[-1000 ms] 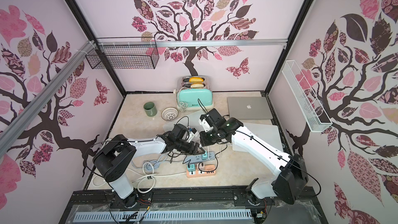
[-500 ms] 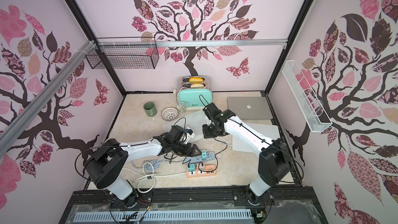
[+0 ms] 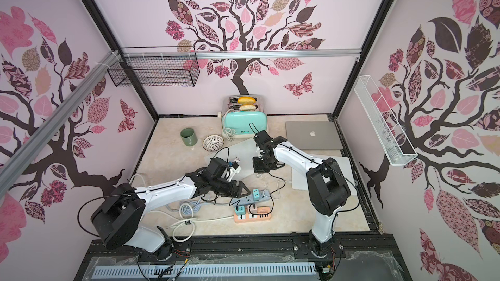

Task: Unplug the laptop charger
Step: Place the charging cable at the center of the board.

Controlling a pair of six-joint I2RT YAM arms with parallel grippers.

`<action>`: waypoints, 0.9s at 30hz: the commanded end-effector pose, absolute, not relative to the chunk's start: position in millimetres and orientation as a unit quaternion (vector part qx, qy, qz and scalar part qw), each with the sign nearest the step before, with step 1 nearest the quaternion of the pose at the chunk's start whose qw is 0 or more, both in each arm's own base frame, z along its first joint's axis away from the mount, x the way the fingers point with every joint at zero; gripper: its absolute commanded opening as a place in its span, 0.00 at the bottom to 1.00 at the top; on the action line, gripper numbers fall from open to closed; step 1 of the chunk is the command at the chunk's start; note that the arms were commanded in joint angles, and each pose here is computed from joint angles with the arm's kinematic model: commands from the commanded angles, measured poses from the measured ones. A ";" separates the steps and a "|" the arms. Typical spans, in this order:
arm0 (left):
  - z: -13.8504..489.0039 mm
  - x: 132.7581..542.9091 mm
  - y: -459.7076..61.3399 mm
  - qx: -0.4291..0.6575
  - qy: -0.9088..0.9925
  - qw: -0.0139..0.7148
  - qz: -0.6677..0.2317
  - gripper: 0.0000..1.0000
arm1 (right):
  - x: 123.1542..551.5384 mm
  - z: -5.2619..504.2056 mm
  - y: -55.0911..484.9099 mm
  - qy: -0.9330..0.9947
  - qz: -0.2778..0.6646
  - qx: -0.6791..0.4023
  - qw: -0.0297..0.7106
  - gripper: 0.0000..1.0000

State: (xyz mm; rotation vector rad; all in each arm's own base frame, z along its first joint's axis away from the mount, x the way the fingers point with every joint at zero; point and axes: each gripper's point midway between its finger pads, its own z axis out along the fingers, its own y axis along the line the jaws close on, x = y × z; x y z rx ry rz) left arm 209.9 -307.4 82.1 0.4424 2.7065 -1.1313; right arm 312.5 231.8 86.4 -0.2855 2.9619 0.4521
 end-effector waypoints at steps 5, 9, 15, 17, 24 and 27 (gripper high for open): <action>87.4 216.7 -306.6 0.158 0.916 0.092 -0.358 0.84 | 304.7 90.2 226.5 0.984 0.140 -0.099 0.048 0.24; 92.1 219.5 -310.7 0.154 0.912 0.095 -0.367 0.84 | 305.7 111.4 222.1 0.984 0.133 -0.105 0.064 0.48; 110.9 227.6 -319.4 0.182 0.903 0.115 -0.371 0.82 | 295.4 148.1 199.3 0.987 0.107 -0.085 0.088 0.58; 118.6 232.6 -323.7 0.197 0.899 0.128 -0.370 0.81 | 292.1 153.6 175.8 0.991 0.091 -0.052 0.088 0.64; 144.9 243.5 -365.7 0.284 0.882 0.153 -0.343 0.76 | 295.5 144.1 87.1 0.973 0.160 0.149 0.072 0.84; 149.8 250.9 -390.9 0.294 0.874 0.147 -0.359 0.69 | 300.7 138.1 76.1 0.965 0.168 0.185 0.078 0.88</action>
